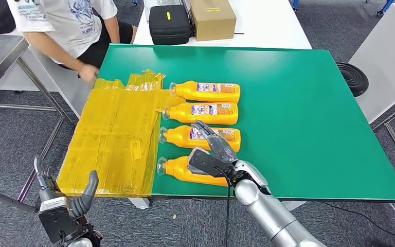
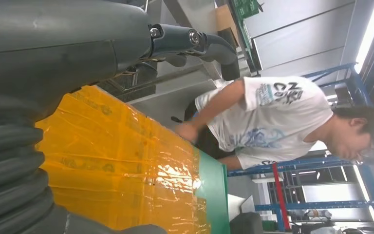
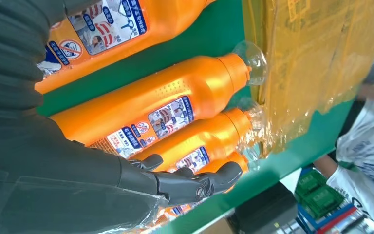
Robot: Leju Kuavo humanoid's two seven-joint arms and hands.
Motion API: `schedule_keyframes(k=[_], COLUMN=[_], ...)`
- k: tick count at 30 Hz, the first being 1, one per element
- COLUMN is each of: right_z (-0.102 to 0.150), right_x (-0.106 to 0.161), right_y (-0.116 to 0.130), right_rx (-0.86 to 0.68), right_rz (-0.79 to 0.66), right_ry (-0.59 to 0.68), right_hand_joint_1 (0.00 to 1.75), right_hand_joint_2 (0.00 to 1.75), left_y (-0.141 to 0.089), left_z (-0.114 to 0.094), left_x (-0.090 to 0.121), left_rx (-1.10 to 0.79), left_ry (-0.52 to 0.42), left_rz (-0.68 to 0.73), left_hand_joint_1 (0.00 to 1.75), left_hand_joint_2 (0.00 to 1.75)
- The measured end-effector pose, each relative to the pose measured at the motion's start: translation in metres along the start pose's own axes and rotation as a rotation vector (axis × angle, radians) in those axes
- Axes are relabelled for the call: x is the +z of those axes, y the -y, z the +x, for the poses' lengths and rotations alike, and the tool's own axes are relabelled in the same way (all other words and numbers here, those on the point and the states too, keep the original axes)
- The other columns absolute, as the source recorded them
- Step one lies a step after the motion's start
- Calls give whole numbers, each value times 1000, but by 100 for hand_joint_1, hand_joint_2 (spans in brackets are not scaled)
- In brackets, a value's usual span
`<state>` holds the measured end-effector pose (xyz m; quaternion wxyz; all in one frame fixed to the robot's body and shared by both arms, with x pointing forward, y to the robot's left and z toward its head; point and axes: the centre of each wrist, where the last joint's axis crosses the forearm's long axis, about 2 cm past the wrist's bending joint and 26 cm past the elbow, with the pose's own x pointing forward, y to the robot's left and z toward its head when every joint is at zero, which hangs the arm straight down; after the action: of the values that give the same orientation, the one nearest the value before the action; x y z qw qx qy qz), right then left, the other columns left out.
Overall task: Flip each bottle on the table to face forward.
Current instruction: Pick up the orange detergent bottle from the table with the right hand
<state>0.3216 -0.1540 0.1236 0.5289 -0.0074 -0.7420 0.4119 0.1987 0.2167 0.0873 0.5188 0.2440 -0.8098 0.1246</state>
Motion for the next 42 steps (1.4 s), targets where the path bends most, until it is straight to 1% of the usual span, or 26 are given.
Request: schedule_keyframes(k=[8,11,14,19,22,30,36,42], right_z=[16,20,18,15,14,13,10,5], right_x=[3,9,19,40,46,52,59,61], right_y=[1,1,0,-11,-14,-15,-16,-8], right_rx=[40,52,60,67,62,62,92,118], right_rz=[-30,-45,-47,-35,-34,-38,-33,-41], right_ry=[32,41,35,-4,-16,-26,-87,-127], right_hand_joint_1=[0,0,0,0,0,0,0,0], right_hand_joint_2=[175,175,175,175,175,175,175,175], left_y=[2,3,4,5,5,4,5,7], left_z=[-1,-1,-2,-1,-2,-3,-3,-3], left_x=[-7,-8,-9,-11,-11,-11,-11,-12], left_rx=[20,24,29,40,42,41,40,43], left_ry=[13,14,13,10,8,3,-11,-23], left_rz=[0,0,-4,-16,-20,-21,-22,-23], left_hand_joint_1=[0,0,0,0,0,0,0,0], left_hand_joint_2=[175,175,175,175,175,175,175,175])
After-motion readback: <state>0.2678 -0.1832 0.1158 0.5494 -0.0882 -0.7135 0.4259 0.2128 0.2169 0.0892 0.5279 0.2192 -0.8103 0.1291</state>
